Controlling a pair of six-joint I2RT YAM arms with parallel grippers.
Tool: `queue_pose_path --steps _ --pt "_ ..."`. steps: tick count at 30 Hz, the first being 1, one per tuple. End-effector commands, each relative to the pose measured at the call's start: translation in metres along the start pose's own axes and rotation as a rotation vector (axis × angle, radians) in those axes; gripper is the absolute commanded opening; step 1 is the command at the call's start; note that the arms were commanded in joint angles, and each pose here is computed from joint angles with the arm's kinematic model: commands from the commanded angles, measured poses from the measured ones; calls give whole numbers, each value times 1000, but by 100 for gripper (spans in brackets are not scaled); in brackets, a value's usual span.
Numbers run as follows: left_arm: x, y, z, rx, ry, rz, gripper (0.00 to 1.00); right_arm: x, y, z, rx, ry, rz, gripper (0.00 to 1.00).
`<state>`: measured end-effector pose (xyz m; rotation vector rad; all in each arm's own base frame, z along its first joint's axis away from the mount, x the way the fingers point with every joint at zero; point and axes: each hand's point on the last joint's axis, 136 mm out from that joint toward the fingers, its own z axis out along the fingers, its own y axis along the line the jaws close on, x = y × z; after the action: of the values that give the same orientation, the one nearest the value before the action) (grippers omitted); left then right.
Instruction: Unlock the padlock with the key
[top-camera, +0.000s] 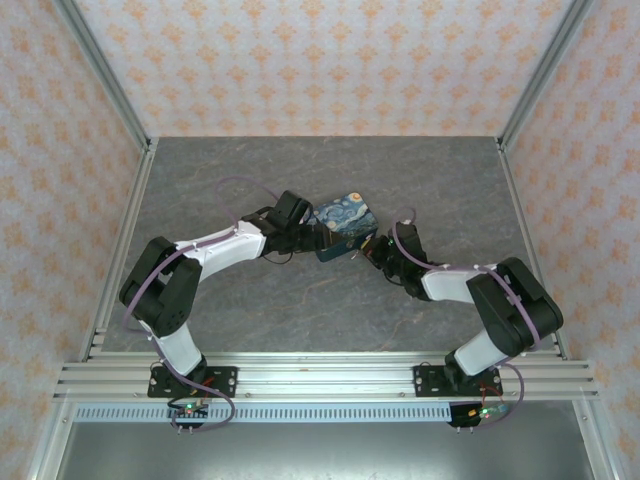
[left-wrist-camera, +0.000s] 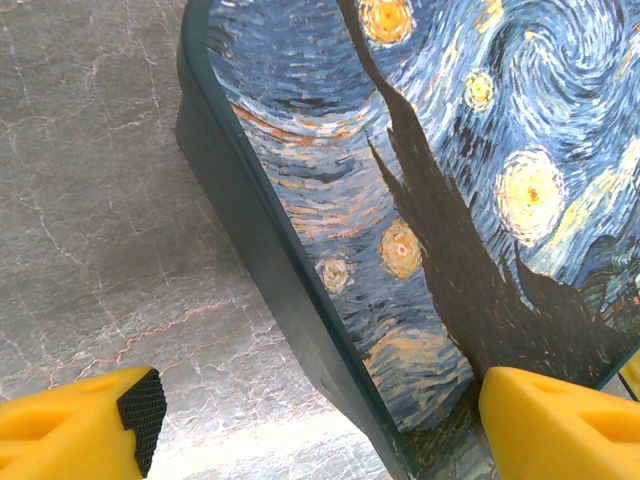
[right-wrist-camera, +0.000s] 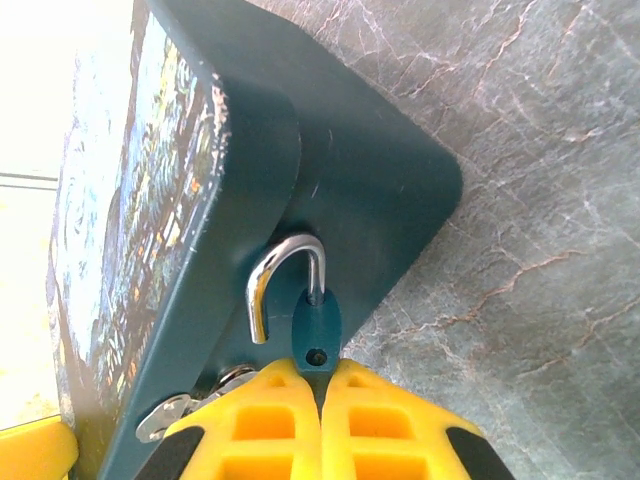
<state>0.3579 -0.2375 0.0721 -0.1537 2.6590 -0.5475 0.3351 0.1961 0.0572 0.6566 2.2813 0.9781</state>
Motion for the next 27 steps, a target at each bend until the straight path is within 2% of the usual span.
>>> queue_pose_path --steps 1,18,19,21,25,27 --pt "53 55 16 -214 169 9 83 -6 17 -6 -61 -14 2 0" --pt "18 27 -35 -135 68 21 84 20 -70 -70 151 -47 91 0" --pt "16 26 -39 -131 61 18 84 20 -76 -74 170 -55 101 3" --pt "13 23 -48 -120 47 19 84 21 -82 -81 189 -65 115 17" --pt "8 20 -66 -108 18 22 85 21 -84 -94 194 -86 146 49" --pt "4 20 -77 -107 -4 22 85 17 -78 -102 177 -105 153 59"
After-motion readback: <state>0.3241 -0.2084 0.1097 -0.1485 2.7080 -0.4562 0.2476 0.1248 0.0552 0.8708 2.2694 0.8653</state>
